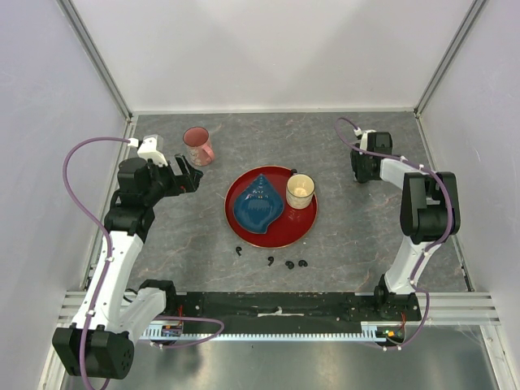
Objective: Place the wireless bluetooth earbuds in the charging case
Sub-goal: Pick up the charging case at the center of the board.
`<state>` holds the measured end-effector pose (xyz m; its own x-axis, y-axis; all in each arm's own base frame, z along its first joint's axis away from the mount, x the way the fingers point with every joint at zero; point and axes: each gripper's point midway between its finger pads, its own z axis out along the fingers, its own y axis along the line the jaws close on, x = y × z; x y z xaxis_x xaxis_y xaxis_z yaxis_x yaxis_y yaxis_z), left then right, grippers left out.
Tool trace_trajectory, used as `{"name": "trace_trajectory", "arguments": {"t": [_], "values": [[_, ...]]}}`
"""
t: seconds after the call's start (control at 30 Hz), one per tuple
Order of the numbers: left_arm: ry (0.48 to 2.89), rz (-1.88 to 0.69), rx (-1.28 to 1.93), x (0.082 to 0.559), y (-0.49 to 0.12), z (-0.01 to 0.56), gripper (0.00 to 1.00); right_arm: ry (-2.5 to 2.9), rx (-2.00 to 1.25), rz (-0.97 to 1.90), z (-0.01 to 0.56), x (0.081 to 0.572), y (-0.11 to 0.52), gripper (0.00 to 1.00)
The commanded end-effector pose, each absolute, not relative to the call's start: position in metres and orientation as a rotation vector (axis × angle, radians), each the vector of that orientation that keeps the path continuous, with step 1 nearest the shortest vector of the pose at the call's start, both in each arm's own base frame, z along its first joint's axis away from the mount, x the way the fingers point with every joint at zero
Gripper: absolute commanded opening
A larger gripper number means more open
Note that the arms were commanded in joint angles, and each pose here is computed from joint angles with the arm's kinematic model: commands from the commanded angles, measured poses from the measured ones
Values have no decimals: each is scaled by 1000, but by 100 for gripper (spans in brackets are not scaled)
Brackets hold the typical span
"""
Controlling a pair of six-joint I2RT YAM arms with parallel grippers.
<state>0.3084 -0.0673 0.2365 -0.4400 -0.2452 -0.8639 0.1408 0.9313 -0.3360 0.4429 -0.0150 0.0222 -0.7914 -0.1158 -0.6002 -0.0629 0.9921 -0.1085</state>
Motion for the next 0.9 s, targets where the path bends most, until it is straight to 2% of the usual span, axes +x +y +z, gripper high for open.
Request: {"name": "trace_trajectory", "arguments": {"t": [0.0, 0.57, 0.87], "values": [[1940, -475, -86, 311, -71, 247, 99, 2499, -107, -177, 21, 448, -25, 54], [1942, -479, -83, 312, -72, 247, 99, 2522, -115, -160, 12, 448, -23, 68], [1942, -476, -85, 312, -71, 246, 99, 2509, -150, -56, 16, 448, -8, 65]]}}
